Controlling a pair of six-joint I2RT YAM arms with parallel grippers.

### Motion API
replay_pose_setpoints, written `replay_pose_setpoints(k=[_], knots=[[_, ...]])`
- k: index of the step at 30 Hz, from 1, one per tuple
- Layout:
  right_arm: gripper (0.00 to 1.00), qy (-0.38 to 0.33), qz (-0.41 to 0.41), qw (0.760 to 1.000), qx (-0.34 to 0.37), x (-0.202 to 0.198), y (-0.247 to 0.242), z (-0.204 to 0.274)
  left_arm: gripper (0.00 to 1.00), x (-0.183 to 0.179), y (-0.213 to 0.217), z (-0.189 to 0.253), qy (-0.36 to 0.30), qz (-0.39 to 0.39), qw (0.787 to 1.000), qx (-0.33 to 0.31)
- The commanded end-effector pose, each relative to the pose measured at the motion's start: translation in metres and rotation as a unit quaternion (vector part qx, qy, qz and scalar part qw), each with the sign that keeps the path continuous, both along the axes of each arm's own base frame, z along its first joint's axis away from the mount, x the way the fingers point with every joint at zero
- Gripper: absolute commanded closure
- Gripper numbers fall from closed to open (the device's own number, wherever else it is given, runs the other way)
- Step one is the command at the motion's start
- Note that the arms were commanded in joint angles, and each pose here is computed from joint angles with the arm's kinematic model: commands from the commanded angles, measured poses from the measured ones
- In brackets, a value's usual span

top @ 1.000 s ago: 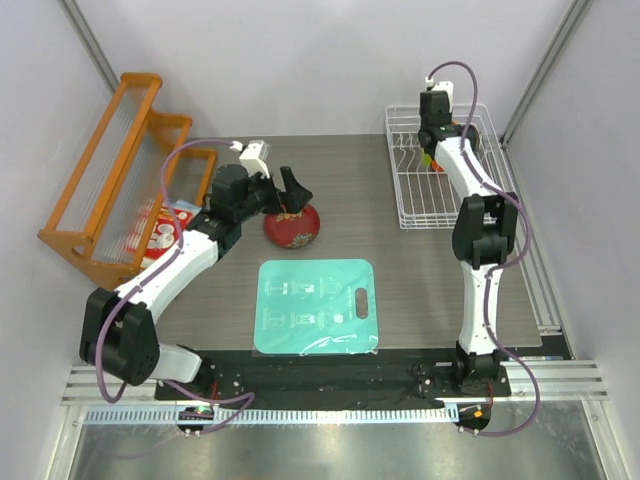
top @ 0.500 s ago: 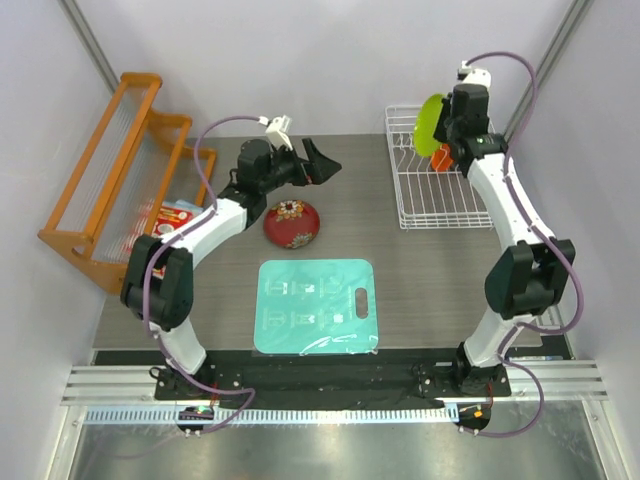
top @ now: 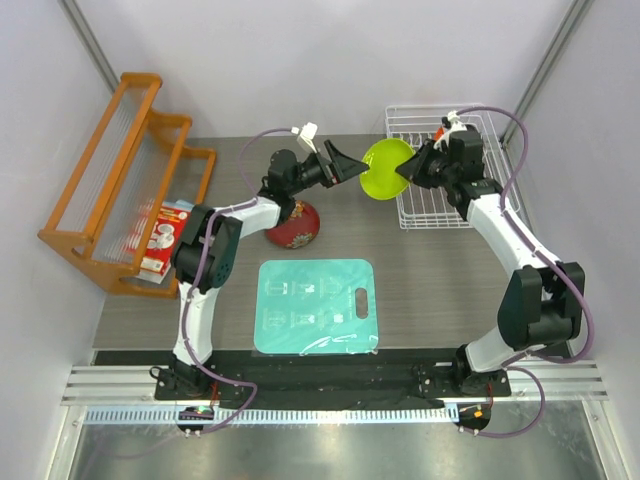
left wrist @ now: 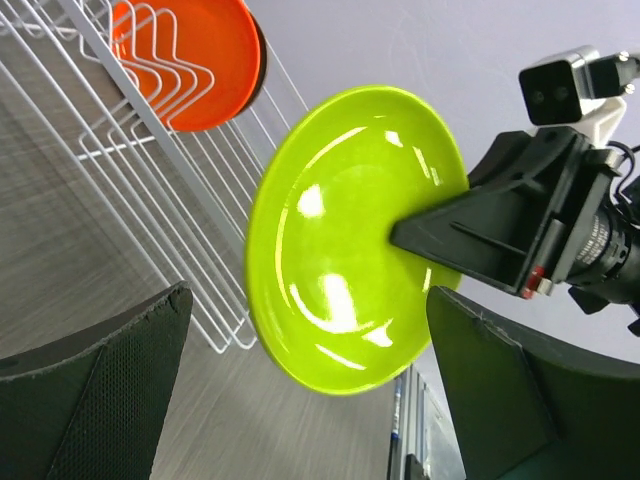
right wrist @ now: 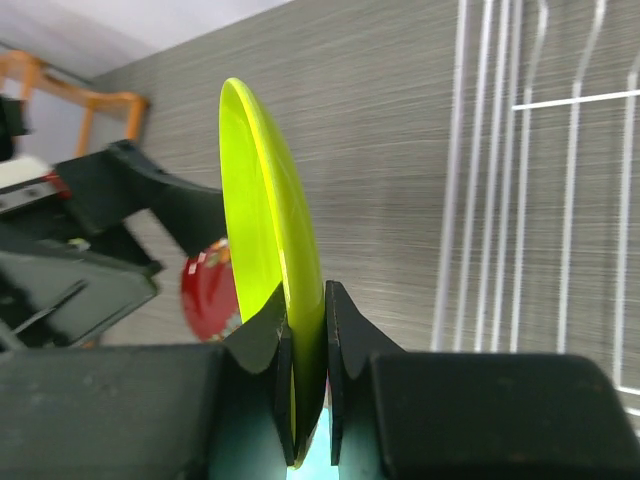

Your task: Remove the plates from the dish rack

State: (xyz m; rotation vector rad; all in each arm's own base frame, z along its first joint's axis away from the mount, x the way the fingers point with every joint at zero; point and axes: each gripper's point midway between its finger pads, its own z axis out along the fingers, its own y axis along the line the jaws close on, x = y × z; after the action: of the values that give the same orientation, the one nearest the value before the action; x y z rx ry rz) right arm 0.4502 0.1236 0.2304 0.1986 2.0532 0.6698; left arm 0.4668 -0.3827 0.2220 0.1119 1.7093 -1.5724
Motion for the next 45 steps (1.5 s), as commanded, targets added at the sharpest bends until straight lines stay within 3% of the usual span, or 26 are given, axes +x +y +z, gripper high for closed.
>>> replay_pose_setpoints(k=[1, 5, 8, 11, 13, 15, 19, 20, 22, 23, 24, 27, 32, 39, 45], knots=[[0.99, -0.093, 0.034, 0.992, 0.073, -0.010, 0.019, 0.060, 0.00, -0.008, -0.007, 0.042, -0.050, -0.014, 0.997, -0.053], [0.99, -0.089, 0.050, 0.989, 0.106, -0.017, 0.028, 0.059, 0.01, -0.012, -0.014, 0.045, -0.054, -0.017, 0.997, -0.055], [0.99, -0.088, 0.060, 0.986, 0.128, -0.022, 0.033, 0.057, 0.10, -0.013, -0.015, 0.046, -0.053, -0.017, 0.997, -0.055], [0.99, -0.096, 0.064, 0.983, 0.142, -0.026, 0.035, 0.059, 0.40, -0.015, -0.013, 0.043, -0.050, -0.013, 0.997, -0.052], [0.99, -0.095, 0.070, 0.981, 0.152, -0.028, 0.038, 0.058, 0.75, -0.017, -0.010, 0.038, -0.044, -0.009, 0.998, -0.048], [0.99, -0.095, 0.070, 0.981, 0.152, -0.027, 0.038, 0.058, 1.00, -0.019, -0.008, 0.034, -0.040, -0.005, 0.998, -0.043], [0.90, -0.098, 0.060, 0.984, 0.136, -0.023, 0.034, 0.058, 1.00, -0.024, 0.001, 0.023, -0.030, 0.013, 0.999, -0.009], [0.70, -0.097, 0.055, 0.985, 0.129, -0.021, 0.032, 0.058, 1.00, -0.023, 0.004, 0.018, -0.040, 0.025, 0.999, 0.013], [0.57, -0.098, 0.045, 0.989, 0.096, -0.019, 0.025, 0.058, 1.00, -0.021, 0.016, 0.008, -0.022, 0.061, 0.996, 0.054], [0.43, -0.099, 0.019, 0.992, 0.074, -0.013, 0.015, 0.057, 1.00, -0.019, 0.022, 0.004, -0.017, 0.078, 0.994, 0.075], [0.39, -0.082, 0.009, 0.995, 0.057, -0.015, 0.010, 0.050, 1.00, -0.013, 0.035, -0.017, 0.004, 0.114, 0.985, 0.128], [0.36, -0.082, -0.026, 0.996, 0.004, -0.010, -0.010, 0.051, 1.00, -0.011, 0.067, -0.031, 0.013, 0.174, 0.963, 0.205], [0.33, -0.087, -0.031, 0.996, -0.015, -0.008, -0.017, 0.053, 1.00, -0.012, 0.132, -0.055, 0.060, 0.252, 0.932, 0.253], [0.33, -0.069, -0.021, 0.997, -0.006, -0.003, -0.012, 0.039, 1.00, -0.012, 0.194, -0.093, 0.110, 0.301, 0.902, 0.288], [0.33, -0.063, -0.019, 0.998, -0.006, 0.000, -0.011, 0.032, 1.00, -0.009, 0.212, -0.116, 0.134, 0.310, 0.898, 0.281]])
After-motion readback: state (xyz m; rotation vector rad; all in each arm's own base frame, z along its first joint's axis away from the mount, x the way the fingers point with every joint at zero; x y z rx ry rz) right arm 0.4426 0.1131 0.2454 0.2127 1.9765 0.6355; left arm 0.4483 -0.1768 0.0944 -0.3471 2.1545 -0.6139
